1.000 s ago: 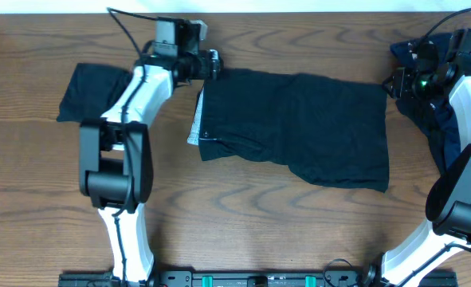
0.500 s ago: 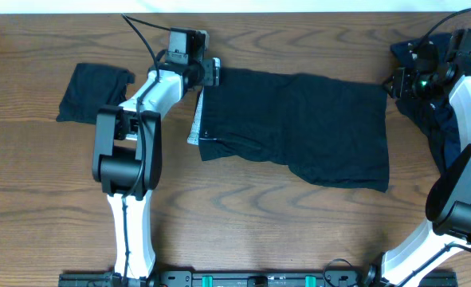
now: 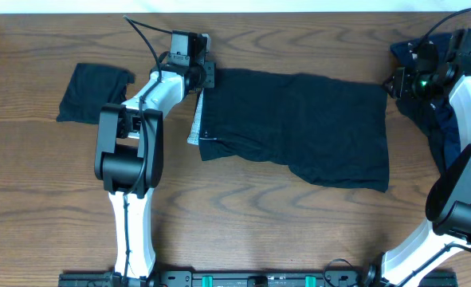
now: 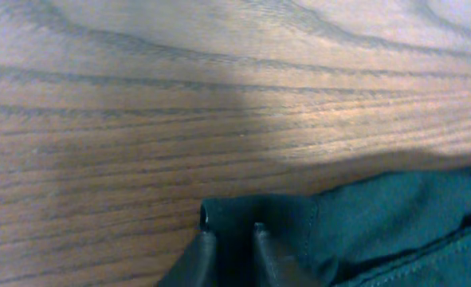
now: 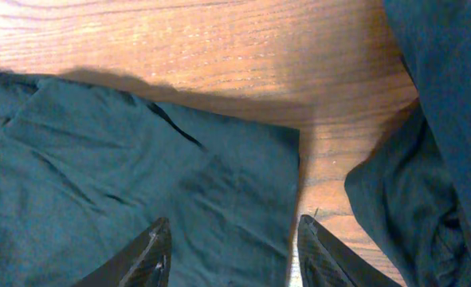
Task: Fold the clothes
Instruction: 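Reach the left gripper to the shorts' left edge and grasp it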
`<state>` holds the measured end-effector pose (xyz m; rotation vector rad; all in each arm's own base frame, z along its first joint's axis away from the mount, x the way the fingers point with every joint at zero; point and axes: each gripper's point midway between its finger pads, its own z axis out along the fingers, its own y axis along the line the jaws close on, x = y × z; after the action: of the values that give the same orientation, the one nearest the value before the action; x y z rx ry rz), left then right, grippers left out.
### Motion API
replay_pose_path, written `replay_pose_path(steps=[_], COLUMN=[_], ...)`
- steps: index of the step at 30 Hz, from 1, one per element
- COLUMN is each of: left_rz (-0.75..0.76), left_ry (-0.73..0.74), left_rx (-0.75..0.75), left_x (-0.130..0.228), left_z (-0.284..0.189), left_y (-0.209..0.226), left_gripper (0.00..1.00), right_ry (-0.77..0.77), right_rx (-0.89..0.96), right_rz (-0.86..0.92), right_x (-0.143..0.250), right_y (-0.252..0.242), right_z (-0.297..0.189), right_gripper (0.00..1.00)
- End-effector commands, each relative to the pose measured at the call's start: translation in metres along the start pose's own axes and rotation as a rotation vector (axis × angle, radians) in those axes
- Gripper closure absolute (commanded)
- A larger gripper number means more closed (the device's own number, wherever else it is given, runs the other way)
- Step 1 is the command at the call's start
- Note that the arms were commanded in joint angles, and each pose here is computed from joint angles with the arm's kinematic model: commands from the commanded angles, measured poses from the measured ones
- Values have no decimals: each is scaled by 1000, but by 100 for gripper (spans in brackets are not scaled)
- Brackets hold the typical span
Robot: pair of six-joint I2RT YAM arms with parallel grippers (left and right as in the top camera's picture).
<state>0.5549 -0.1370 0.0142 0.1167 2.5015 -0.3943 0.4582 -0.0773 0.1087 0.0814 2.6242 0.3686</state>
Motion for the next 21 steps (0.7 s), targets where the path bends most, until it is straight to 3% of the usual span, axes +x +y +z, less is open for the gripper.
replay_pose_path(steps=[1, 5, 10, 15, 21], left_rz=[16, 23, 27, 3, 1], left_ry=[-59, -91, -112, -113, -101], left_rx=[14, 19, 37, 51, 48], left_x=[-25, -38, -48, -50, -48], left_z=[-23, -38, -54, -64, -65], left_y=[-10, -15, -23, -27, -27], left_gripper=[89, 94, 94, 94, 94], right_ry=[-17, -15, -15, -9, -13], right_rx=[0, 21, 23, 24, 25], right_rz=[-3, -4, -25, -20, -108], right_x=[-6, -6, -5, -4, -5], right_y=[4, 0, 0, -2, -5], right_z=[-3, -3, -4, -4, 0], right_gripper=[53, 59, 59, 47, 46])
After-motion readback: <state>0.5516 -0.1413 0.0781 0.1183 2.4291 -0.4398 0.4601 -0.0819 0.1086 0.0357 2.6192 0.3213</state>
